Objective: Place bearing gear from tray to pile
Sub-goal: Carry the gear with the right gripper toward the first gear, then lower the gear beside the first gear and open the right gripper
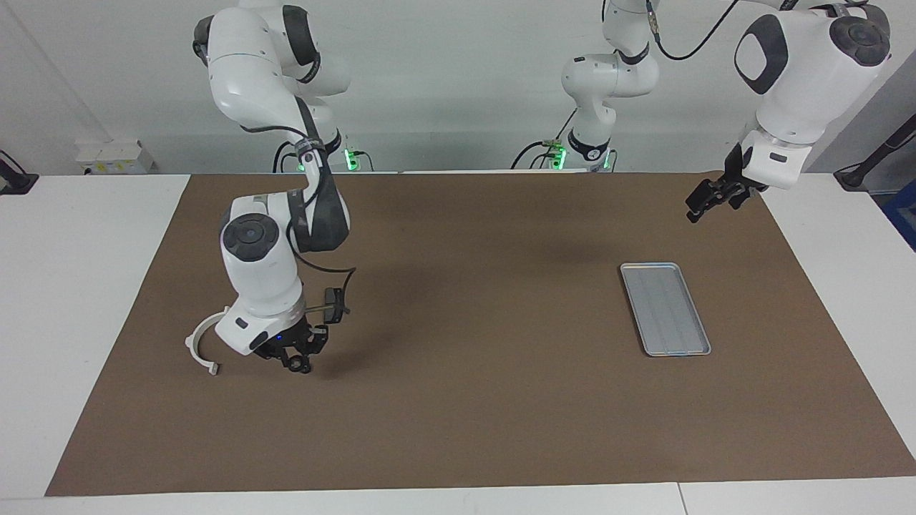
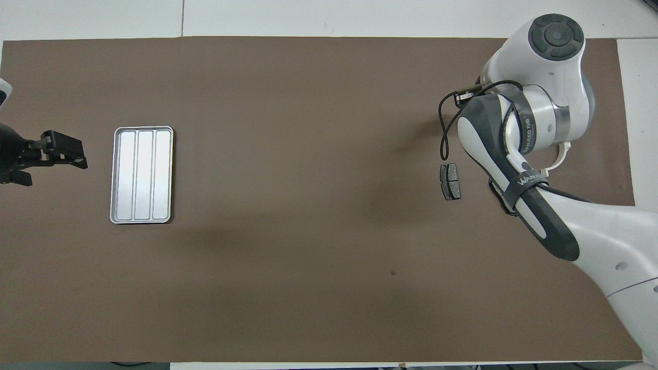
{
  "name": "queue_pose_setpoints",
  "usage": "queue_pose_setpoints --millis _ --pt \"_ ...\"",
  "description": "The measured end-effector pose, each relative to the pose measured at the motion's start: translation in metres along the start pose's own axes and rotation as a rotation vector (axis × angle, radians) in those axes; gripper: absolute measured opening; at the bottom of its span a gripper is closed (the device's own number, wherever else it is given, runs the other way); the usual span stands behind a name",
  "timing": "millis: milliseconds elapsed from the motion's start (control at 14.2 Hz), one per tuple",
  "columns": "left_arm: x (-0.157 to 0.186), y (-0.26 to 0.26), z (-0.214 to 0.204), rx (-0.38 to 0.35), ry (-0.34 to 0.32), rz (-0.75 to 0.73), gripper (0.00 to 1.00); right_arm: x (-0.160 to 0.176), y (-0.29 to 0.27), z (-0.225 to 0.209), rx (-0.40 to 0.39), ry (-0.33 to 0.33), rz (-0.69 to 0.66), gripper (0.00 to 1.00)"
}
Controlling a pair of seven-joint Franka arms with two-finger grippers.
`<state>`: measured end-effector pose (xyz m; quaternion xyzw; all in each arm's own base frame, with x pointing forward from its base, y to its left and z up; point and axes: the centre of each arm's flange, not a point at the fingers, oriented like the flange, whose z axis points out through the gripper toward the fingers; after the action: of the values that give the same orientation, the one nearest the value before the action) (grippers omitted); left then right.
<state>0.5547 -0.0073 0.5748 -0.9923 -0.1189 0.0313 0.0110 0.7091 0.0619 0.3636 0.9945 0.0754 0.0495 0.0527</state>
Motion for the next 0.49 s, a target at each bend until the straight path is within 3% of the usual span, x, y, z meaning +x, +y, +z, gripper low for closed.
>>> queue_pose_setpoints --millis 212,494 --pt "0.0 0.0 0.0 0.0 0.0 0.0 1.0 -0.018 0.042 0.025 0.014 0.031 -0.027 0.36" --pt "0.0 0.0 0.0 0.0 0.0 0.0 1.0 -0.029 0.05 0.032 0.053 0.03 -0.001 0.36"
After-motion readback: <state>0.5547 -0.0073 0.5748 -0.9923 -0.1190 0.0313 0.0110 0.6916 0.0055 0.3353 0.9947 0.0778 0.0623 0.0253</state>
